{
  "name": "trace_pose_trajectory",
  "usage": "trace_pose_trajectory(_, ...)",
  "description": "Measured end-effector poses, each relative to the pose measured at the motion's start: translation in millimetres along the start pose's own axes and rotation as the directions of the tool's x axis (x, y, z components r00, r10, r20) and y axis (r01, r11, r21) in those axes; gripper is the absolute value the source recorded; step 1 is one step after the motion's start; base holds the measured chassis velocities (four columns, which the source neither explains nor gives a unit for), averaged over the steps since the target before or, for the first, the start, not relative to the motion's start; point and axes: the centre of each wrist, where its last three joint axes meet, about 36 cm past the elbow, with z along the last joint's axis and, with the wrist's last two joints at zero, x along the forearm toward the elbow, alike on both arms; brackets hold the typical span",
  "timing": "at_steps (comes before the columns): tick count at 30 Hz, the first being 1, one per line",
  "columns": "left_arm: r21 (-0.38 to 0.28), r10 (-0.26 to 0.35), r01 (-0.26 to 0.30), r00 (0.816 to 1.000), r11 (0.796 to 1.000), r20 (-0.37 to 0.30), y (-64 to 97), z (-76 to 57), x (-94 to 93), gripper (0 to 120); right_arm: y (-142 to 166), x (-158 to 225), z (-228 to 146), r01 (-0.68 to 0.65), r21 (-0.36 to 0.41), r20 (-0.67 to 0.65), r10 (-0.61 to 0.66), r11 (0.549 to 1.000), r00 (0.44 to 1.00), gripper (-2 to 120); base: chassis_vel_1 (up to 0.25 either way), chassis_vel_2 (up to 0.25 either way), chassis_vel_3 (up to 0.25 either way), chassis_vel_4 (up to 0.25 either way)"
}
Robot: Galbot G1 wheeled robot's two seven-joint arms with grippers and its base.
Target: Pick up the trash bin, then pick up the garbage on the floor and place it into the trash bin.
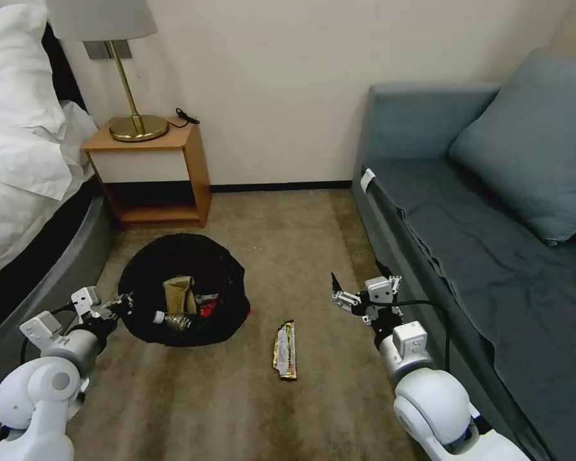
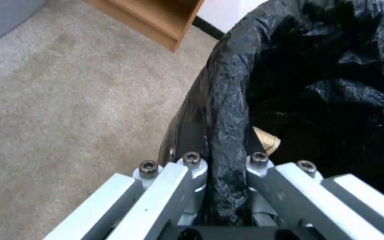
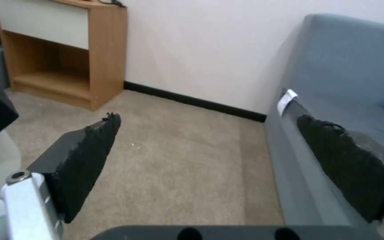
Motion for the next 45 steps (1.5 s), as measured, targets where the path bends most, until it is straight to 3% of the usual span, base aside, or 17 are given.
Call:
trace_pose_trajectory(11, -0.036, -0.035, 0.035, 0.999, 0.999, 0.010, 13.9, -6.2, 1.8, 4, -8.7, -56.7, 31.1, 0.116, 0.004, -0.067, -0.115, 0.993, 0.991, 100, 0.000, 0.000, 0.000, 0.000)
trace_pose_trajectory(20, -0.068, -0.058, 0.060, 0.998, 0.996, 0.021, 24.0, -9.5, 4.1, 4, 8.4, -116.7, 31.7, 0.263, -0.089, -0.246, -0.277, 0.961, 0.929, 100, 0.000, 0.000, 0.000, 0.000)
trace_pose_trajectory(23, -0.076, -0.054, 0.055, 0.998, 0.996, 0.023, 27.0, -11.6, 4.0, 4, 12.2, -144.7, 25.4, 0.293, -0.189, -0.339, -0.342, 0.937, 0.876, 100, 0.000, 0.000, 0.000, 0.000)
trace_pose_trajectory(24, -0.076, -0.054, 0.055, 0.998, 0.996, 0.023, 27.0, -11.6, 4.0, 4, 12.2, -144.7, 25.4, 0.293, -0.189, -0.339, -0.342, 0.937, 0.876, 100, 0.000, 0.000, 0.000, 0.000)
trace_pose_trajectory(27, -0.081, -0.048, 0.050, 0.999, 0.995, 0.025, 30.1, -14.5, 2.0, 4, 14.4, -167.5, 24.8, 0.327, -0.323, -0.444, -0.447, 0.888, 0.777, 100, 0.000, 0.000, 0.000, 0.000)
trace_pose_trajectory(28, -0.081, -0.048, 0.050, 0.999, 0.995, 0.025, 30.1, -14.5, 2.0, 4, 14.4, -167.5, 24.8, 0.327, -0.323, -0.444, -0.447, 0.888, 0.777, 100, 0.000, 0.000, 0.000, 0.000)
trace_pose_trajectory(30, -0.080, -0.045, 0.047, 0.999, 0.996, 0.024, 32.9, -15.2, 0.4, 4, 14.5, -177.2, 26.1, 0.327, -0.426, -0.489, -0.518, 0.844, 0.702, 100, 0.000, 0.000, 0.000, 0.000)
trace_pose_trajectory(31, -0.080, -0.045, 0.047, 0.999, 0.996, 0.024, 32.9, -15.2, 0.4, 4, 14.5, -177.2, 26.1, 0.327, -0.426, -0.489, -0.518, 0.844, 0.702, 100, 0.000, 0.000, 0.000, 0.000)
trace_pose_trajectory(34, -0.071, -0.049, 0.051, 0.998, 0.996, 0.027, 40.8, -16.0, -0.4, 4, 20.9, -188.2, 36.2, 0.284, -0.528, -0.530, -0.572, 0.800, 0.626, 100, 0.000, 0.000, 0.000, 0.000)
trace_pose_trajectory(45, -0.064, -0.058, 0.059, 0.998, 0.996, 0.023, 56.0, -17.9, 0.3, 4, 57.0, -204.6, 64.9, 0.230, -0.623, -0.561, -0.632, 0.748, 0.535, 100, 0.000, 0.000, 0.000, 0.000)
